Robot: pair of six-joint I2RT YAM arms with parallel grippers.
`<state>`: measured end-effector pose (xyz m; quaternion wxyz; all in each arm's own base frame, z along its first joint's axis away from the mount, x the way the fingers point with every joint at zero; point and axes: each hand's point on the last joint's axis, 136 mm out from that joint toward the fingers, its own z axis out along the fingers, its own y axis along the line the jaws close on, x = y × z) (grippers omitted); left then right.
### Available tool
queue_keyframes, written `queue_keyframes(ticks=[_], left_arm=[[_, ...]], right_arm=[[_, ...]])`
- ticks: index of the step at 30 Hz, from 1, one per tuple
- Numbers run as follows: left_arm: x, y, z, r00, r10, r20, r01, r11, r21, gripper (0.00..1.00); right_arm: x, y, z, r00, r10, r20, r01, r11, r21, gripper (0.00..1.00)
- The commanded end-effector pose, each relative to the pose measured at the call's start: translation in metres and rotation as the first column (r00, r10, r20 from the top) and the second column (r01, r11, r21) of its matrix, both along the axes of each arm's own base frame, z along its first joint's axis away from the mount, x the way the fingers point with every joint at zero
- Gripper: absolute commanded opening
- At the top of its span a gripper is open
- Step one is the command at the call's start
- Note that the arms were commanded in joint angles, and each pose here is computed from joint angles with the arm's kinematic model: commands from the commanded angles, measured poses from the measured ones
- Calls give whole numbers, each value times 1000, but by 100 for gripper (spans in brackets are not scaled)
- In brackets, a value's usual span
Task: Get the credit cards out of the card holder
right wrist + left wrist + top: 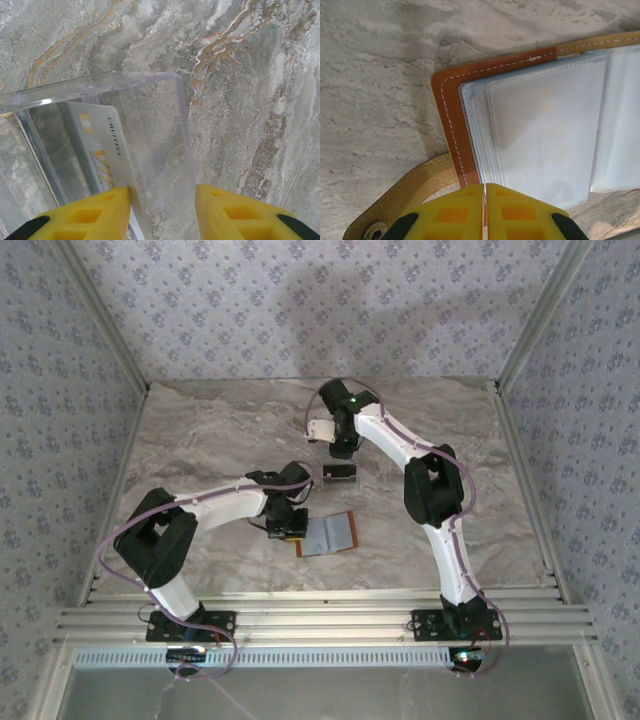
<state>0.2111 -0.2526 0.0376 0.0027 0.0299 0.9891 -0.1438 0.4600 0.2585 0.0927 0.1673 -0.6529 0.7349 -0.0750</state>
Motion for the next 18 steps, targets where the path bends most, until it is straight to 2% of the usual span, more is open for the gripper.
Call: queue_keyframes(ticks=[1,7,18], left_arm=[[-2,4,7,1000,10,12,-10,1000,4,11],[-1,4,7,1000,9,14,-9,1000,2,11],[-2,4,8,1000,8,11,-8,1000,6,11]], right_arm=[[5,0,35,996,-10,85,7,999,34,40],[10,2,37,992,-20,122,13,998,54,41],[6,2,1,999,-12,52,11,1000,21,41]])
